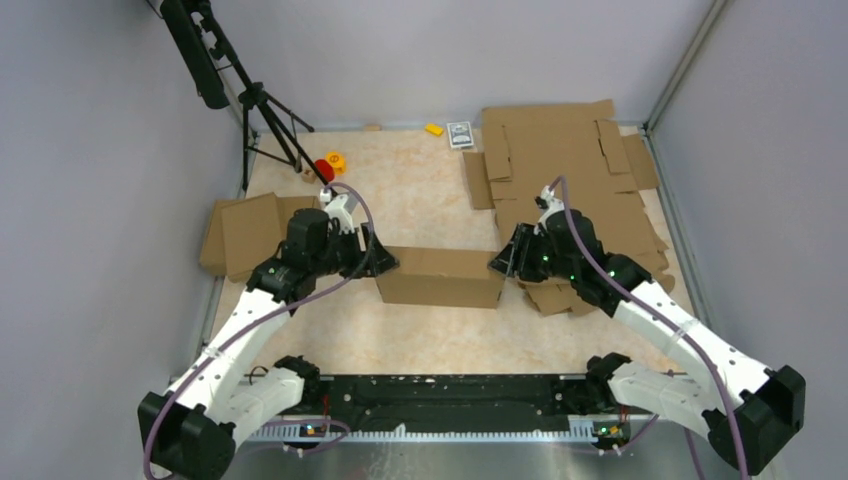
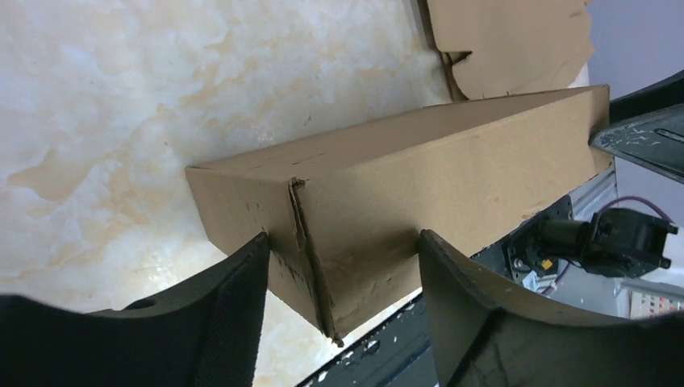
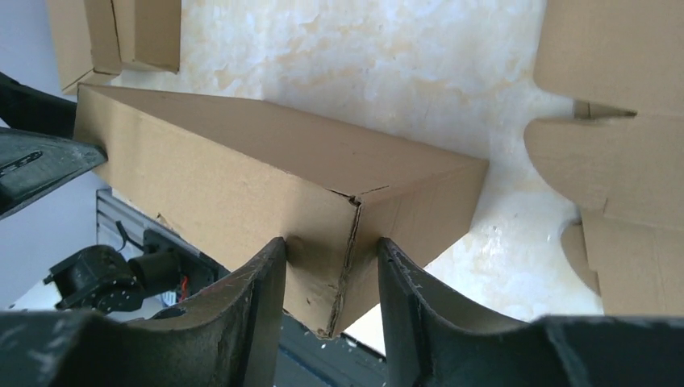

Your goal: Fold the paper box

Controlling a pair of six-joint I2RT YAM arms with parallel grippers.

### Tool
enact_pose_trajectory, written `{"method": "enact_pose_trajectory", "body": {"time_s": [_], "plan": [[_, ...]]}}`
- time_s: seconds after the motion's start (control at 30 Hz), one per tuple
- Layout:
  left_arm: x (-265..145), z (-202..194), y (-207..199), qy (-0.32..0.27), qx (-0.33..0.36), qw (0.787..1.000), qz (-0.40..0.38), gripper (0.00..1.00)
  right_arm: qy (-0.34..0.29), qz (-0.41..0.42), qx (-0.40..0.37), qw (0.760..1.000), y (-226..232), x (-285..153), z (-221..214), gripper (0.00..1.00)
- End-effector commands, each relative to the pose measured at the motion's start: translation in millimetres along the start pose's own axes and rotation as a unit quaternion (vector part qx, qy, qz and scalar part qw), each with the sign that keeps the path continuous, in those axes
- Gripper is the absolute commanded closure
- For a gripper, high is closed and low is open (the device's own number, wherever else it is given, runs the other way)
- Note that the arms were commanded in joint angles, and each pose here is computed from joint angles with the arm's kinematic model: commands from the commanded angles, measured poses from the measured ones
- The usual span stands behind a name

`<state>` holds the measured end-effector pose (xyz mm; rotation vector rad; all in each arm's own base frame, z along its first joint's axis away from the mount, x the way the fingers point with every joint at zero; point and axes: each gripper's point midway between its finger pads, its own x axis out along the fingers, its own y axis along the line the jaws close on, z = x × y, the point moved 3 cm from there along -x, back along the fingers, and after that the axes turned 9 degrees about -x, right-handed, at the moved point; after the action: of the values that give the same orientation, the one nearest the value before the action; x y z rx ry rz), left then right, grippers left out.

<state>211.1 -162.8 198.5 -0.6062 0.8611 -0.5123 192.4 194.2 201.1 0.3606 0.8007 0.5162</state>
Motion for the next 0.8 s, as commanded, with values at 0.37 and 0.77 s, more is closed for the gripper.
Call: {"method": "enact_pose_trajectory", "body": {"time_s": [0.37,0.77], "plan": [[-24.2,64.6,-70.8,-0.128,0.150,0.971,-0.133,0.47,-0.183,0.132,-0.195,0.954,78.6,23.3,114.6,0.74],[-47.8,2.9,29.0,-0.169,-0.058,0.981,0.079,0.01,-0.123,0.048,-0.170,0.976,-10.4,22.5,-3.1,0.20]]}}
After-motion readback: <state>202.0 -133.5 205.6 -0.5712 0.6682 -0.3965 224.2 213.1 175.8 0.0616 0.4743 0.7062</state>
